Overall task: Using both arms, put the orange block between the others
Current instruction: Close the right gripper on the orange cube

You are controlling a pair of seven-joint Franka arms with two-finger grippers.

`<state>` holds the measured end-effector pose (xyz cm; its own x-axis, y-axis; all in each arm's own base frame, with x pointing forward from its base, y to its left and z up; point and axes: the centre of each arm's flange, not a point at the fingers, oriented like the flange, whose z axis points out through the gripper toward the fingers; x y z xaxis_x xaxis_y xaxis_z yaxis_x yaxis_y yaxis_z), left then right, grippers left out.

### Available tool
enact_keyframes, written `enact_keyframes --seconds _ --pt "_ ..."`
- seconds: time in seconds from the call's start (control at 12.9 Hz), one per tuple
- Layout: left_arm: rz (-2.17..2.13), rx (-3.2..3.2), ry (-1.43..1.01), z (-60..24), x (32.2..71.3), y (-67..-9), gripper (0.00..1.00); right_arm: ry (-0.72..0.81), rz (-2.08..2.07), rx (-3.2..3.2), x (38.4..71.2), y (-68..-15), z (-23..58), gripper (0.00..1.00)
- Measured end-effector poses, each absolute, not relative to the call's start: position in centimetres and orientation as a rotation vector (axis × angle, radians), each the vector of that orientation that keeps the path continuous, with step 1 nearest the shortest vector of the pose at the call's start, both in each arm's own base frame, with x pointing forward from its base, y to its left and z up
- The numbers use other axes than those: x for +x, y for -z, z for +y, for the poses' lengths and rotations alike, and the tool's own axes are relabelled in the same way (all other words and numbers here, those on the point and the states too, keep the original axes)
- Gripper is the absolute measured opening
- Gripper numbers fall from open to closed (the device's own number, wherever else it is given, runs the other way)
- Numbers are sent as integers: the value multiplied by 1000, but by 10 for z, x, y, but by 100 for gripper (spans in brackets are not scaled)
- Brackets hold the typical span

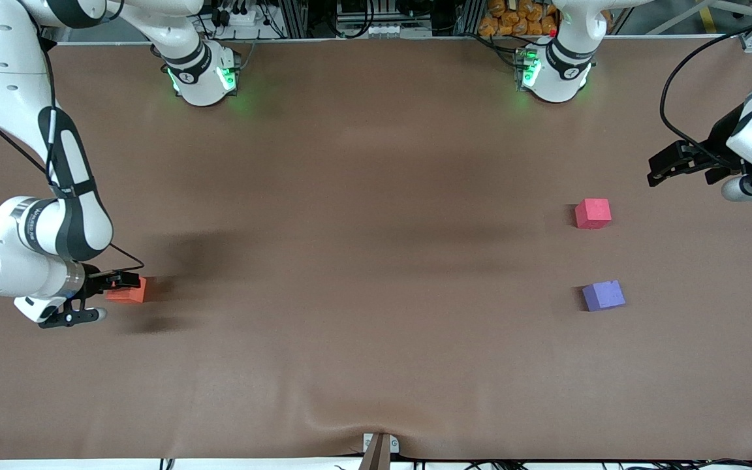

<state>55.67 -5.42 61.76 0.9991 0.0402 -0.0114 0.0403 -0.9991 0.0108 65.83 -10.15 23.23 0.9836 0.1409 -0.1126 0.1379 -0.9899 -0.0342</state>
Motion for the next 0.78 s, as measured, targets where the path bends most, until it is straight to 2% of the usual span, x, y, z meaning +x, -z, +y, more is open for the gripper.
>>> enact_keyframes --seconds 0.47,0.62,0.78 --pt "66 3134 24 -53 549 -626 100 -202 -170 -3104 653 -205 -121 100" --pt "65 3134 22 -54 549 -626 100 -205 -155 -3104 653 -202 -122 93" --pt "54 3134 23 -57 548 -626 100 -199 -131 -3107 654 -202 -121 69"
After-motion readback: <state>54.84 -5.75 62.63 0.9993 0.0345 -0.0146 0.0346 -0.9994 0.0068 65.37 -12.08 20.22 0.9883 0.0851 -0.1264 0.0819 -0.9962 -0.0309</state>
